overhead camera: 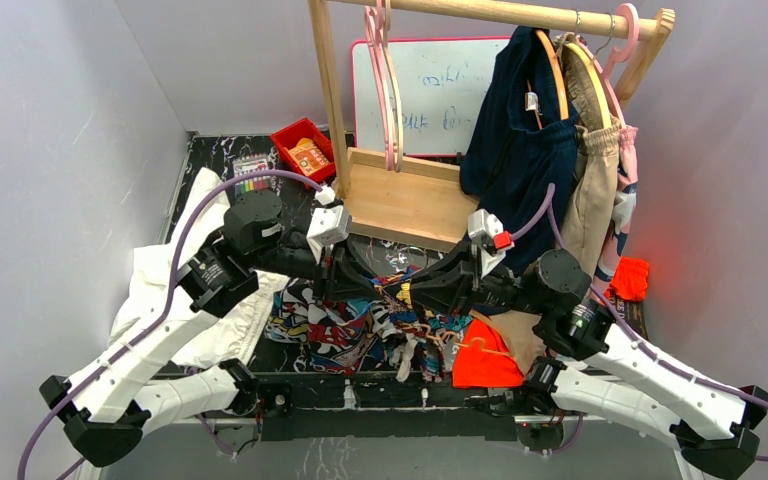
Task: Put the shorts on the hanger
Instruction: Hang the shorts on the hanger.
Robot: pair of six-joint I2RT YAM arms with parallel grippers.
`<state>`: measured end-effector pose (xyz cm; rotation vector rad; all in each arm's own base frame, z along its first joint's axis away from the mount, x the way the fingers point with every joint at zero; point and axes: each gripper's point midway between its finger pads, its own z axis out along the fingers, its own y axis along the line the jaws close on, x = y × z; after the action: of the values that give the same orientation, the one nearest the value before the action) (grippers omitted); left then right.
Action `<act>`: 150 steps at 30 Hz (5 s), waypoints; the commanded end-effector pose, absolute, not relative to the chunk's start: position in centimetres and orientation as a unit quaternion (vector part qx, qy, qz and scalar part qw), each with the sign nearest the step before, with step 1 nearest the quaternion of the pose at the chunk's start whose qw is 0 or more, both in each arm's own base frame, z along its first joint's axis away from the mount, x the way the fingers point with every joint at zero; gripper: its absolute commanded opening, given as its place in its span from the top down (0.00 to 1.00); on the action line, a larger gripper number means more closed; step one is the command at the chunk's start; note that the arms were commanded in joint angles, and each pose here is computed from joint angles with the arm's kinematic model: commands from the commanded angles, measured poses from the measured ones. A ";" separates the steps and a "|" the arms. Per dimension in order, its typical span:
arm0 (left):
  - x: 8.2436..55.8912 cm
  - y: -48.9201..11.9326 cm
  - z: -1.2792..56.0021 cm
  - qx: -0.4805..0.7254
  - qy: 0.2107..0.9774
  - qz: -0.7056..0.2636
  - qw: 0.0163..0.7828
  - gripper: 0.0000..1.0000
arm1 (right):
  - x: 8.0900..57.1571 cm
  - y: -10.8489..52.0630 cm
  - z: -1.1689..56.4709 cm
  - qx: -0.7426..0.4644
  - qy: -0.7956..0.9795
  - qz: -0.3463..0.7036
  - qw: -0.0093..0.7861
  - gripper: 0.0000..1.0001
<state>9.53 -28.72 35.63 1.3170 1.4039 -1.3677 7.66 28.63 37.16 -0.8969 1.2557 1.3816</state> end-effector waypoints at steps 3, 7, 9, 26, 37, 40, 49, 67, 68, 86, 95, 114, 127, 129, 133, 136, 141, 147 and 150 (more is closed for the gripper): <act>11.2 -28.0 36.9 0.493 0.556 -0.499 0.447 1.00 | 6.4 26.4 42.0 -0.356 0.467 0.592 0.552 1.00; 12.5 -27.6 37.0 0.466 0.581 -0.476 0.467 0.46 | 6.3 26.1 42.3 -0.351 0.463 0.592 0.559 1.00; 12.0 -27.3 37.0 0.470 0.578 -0.477 0.466 0.11 | 6.3 25.9 42.5 -0.350 0.461 0.590 0.563 1.00; 8.9 -28.1 39.8 0.510 0.520 -0.546 0.414 0.02 | 6.4 26.2 43.0 -0.357 0.450 0.587 0.571 1.00; 9.1 -28.3 36.1 0.512 0.569 -0.539 0.352 0.24 | 6.6 26.3 43.1 -0.366 0.451 0.577 0.574 1.00; 9.1 -28.3 35.5 0.512 0.578 -0.539 0.338 0.41 | 6.7 26.5 43.0 -0.374 0.453 0.572 0.573 1.00; 10.2 -28.2 34.9 0.509 0.596 -0.514 0.348 1.00 | 6.5 26.8 42.6 -0.394 0.458 0.563 0.563 1.00; 10.5 -27.1 37.2 0.497 0.565 -0.493 0.437 1.00 | 5.4 25.3 39.4 -0.426 0.526 0.537 0.503 0.54; 10.4 -27.0 37.3 0.496 0.564 -0.493 0.439 1.00 | 5.5 25.3 39.3 -0.426 0.530 0.533 0.503 0.54; 8.8 -26.0 38.4 0.500 0.551 -0.504 0.439 1.00 | 7.4 26.5 37.4 -0.431 0.564 0.499 0.498 0.51; 8.4 -25.6 37.0 0.510 0.559 -0.495 0.426 1.00 | 8.1 26.1 39.9 -0.422 0.553 0.487 0.528 0.39; 7.7 -24.9 37.5 0.517 0.544 -0.493 0.441 1.00 | 6.0 28.3 37.5 -0.482 0.555 0.520 0.434 1.00; 8.5 -24.8 38.0 0.497 0.550 -0.484 0.465 0.15 | 7.1 27.7 38.6 -0.451 0.528 0.515 0.504 1.00; 8.5 -24.9 38.7 0.489 0.545 -0.488 0.475 0.02 | 7.3 27.7 38.6 -0.451 0.526 0.509 0.511 1.00; 8.8 -25.6 40.0 0.476 0.540 -0.507 0.474 0.02 | 7.6 27.7 38.9 -0.456 0.514 0.499 0.527 1.00; 9.4 -26.3 40.3 0.465 0.550 -0.516 0.463 0.02 | 7.8 27.9 39.1 -0.466 0.510 0.492 0.529 1.00; 10.4 -27.5 40.4 0.459 0.567 -0.521 0.443 0.02 | 8.0 28.1 39.0 -0.481 0.510 0.480 0.527 1.00; 10.8 -28.3 40.9 0.466 0.554 -0.529 0.442 0.02 | 8.0 28.1 38.9 -0.486 0.507 0.478 0.528 1.00; 10.3 -28.6 39.8 0.482 0.548 -0.539 0.420 0.01 | 7.9 28.1 39.1 -0.486 0.503 0.478 0.530 1.00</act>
<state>11.53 -28.59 38.10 1.1550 1.4735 -1.3013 8.14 28.41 33.89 -1.2126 1.3906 1.1390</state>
